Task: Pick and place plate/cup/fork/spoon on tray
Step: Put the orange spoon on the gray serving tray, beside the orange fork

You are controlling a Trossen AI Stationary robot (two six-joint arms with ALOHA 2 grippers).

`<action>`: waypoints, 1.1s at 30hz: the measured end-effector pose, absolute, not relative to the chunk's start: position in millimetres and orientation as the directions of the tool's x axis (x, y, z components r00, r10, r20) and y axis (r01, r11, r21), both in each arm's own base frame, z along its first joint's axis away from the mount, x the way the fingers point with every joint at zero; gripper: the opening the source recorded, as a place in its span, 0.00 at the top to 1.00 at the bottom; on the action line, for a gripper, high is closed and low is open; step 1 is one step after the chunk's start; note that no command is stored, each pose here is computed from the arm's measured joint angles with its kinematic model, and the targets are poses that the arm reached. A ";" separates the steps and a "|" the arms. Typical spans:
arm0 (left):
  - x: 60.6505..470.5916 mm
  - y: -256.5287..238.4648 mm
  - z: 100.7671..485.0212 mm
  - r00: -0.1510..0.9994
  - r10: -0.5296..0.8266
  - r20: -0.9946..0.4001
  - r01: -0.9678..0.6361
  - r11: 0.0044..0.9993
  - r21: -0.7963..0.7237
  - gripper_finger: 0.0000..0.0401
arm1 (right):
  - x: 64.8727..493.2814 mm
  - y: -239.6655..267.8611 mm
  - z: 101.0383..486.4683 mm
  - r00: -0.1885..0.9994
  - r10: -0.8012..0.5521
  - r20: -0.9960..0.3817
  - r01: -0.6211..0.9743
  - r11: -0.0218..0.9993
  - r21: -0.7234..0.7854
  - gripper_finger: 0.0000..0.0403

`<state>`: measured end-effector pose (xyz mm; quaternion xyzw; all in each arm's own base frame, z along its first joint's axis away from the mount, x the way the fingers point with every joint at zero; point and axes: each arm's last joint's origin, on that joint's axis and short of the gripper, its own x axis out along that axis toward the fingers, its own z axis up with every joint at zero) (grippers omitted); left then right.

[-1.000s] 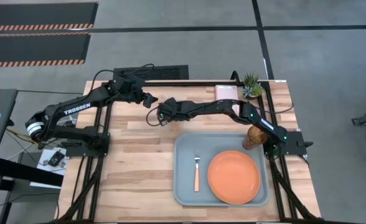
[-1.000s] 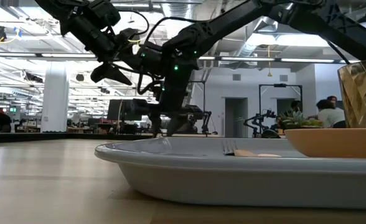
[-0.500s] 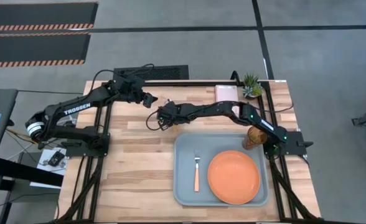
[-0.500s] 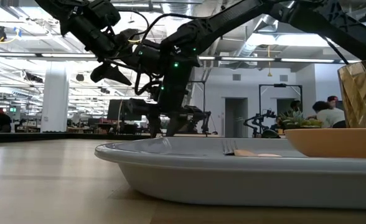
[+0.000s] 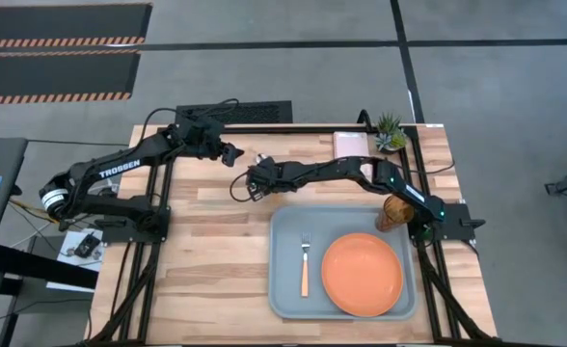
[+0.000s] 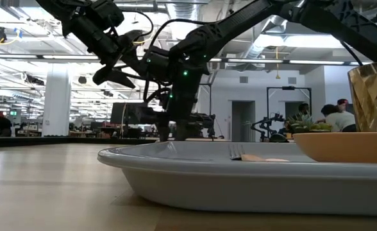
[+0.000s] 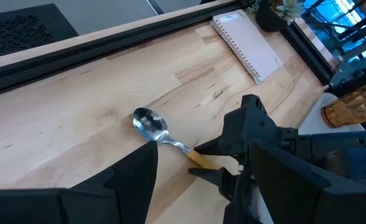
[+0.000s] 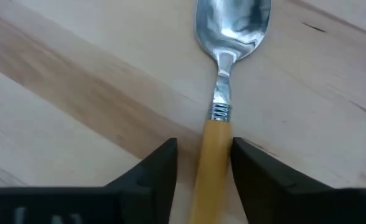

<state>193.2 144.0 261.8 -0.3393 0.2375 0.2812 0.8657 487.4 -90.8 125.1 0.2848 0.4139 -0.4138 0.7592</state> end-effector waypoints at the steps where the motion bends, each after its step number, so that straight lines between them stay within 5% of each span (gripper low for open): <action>1: 193.1 144.1 261.8 0.727 0.329 -0.603 -0.651 0.610 -0.452 0.40 | 486.9 -90.5 124.8 0.311 -0.385 -0.869 0.863 0.497 0.089 0.60; 9: 193.0 144.3 261.8 0.724 0.335 -0.603 -0.655 0.608 -0.448 0.40 | 484.2 -89.8 123.4 0.292 -0.347 -0.891 0.860 0.503 0.086 0.93; 33: 190.1 140.5 267.8 0.770 0.282 -0.573 -0.595 0.641 -0.484 0.40 | 486.9 -92.1 165.8 0.239 -0.296 -0.925 0.872 0.484 0.071 0.93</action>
